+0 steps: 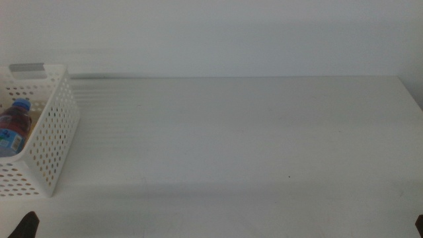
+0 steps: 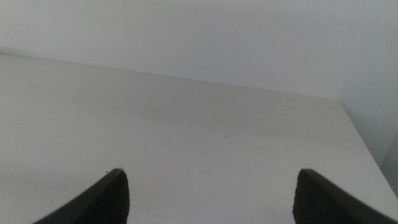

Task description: Use arms to grab the bottles and put them into the dustbin to the left of the table.

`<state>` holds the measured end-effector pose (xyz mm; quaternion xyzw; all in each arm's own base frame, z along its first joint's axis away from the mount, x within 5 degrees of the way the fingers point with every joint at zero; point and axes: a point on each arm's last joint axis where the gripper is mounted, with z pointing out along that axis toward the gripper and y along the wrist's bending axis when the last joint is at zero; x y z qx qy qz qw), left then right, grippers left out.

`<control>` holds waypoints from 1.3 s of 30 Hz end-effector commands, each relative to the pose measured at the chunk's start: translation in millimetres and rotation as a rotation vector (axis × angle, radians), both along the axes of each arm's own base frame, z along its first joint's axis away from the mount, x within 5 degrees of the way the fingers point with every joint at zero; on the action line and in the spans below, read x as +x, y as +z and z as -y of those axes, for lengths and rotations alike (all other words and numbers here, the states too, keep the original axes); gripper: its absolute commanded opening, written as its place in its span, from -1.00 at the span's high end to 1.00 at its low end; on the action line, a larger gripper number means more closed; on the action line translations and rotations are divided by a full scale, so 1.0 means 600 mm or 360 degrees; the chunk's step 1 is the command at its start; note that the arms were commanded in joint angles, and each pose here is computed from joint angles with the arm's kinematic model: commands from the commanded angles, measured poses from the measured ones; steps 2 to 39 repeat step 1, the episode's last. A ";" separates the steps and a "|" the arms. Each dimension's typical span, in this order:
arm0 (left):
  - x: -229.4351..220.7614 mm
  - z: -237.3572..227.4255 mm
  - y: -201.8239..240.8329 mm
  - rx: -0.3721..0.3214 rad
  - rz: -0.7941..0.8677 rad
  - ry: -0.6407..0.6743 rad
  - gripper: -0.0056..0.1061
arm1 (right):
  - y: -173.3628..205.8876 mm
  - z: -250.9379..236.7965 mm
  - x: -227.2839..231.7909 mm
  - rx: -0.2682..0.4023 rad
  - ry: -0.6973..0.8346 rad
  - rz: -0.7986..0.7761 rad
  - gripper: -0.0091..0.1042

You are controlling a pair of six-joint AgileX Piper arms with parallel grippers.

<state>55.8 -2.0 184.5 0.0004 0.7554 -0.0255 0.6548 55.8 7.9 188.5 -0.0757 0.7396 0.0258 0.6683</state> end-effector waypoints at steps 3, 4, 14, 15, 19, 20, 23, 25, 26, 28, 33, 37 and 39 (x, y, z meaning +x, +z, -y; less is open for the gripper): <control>-0.001 0.001 0.010 -0.0038 0.0137 -0.0005 -0.71 | 0.017 0.001 -0.003 -0.0001 -0.0006 0.0170 -0.51; -0.001 0.001 0.010 -0.0038 0.0137 -0.0005 -0.71 | 0.017 0.001 -0.003 -0.0001 -0.0006 0.0170 -0.51; -0.001 0.001 0.010 -0.0038 0.0137 -0.0005 -0.71 | 0.017 0.001 -0.003 -0.0001 -0.0006 0.0170 -0.51; -0.001 0.001 0.010 -0.0038 0.0137 -0.0005 -0.71 | 0.017 0.001 -0.003 -0.0001 -0.0006 0.0170 -0.51; -0.001 0.001 0.010 -0.0038 0.0137 -0.0005 -0.71 | 0.017 0.001 -0.003 -0.0001 -0.0006 0.0170 -0.51; -0.001 0.001 0.010 -0.0038 0.0137 -0.0005 -0.71 | 0.017 0.001 -0.003 -0.0001 -0.0006 0.0170 -0.51; -0.001 0.001 0.010 -0.0038 0.0137 -0.0005 -0.71 | 0.017 0.001 -0.003 -0.0001 -0.0006 0.0170 -0.51; -0.001 0.001 0.010 -0.0038 0.0137 -0.0005 -0.71 | 0.017 0.001 -0.003 -0.0001 -0.0006 0.0170 -0.51; -0.001 0.001 0.010 -0.0038 0.0137 -0.0005 -0.71 | 0.017 0.001 -0.003 -0.0001 -0.0006 0.0170 -0.51; -0.001 0.001 0.010 -0.0038 0.0137 -0.0005 -0.71 | 0.017 0.001 -0.003 -0.0001 -0.0006 0.0170 -0.51; -0.001 0.001 0.010 -0.0038 0.0137 -0.0005 -0.71 | 0.017 0.001 -0.003 -0.0001 -0.0006 0.0170 -0.51; -0.001 0.001 0.010 -0.0038 0.0137 -0.0005 -0.71 | 0.017 0.001 -0.003 -0.0001 -0.0006 0.0170 -0.51; -0.001 0.001 0.010 -0.0038 0.0137 -0.0005 -0.71 | 0.017 0.001 -0.003 -0.0001 -0.0006 0.0170 -0.51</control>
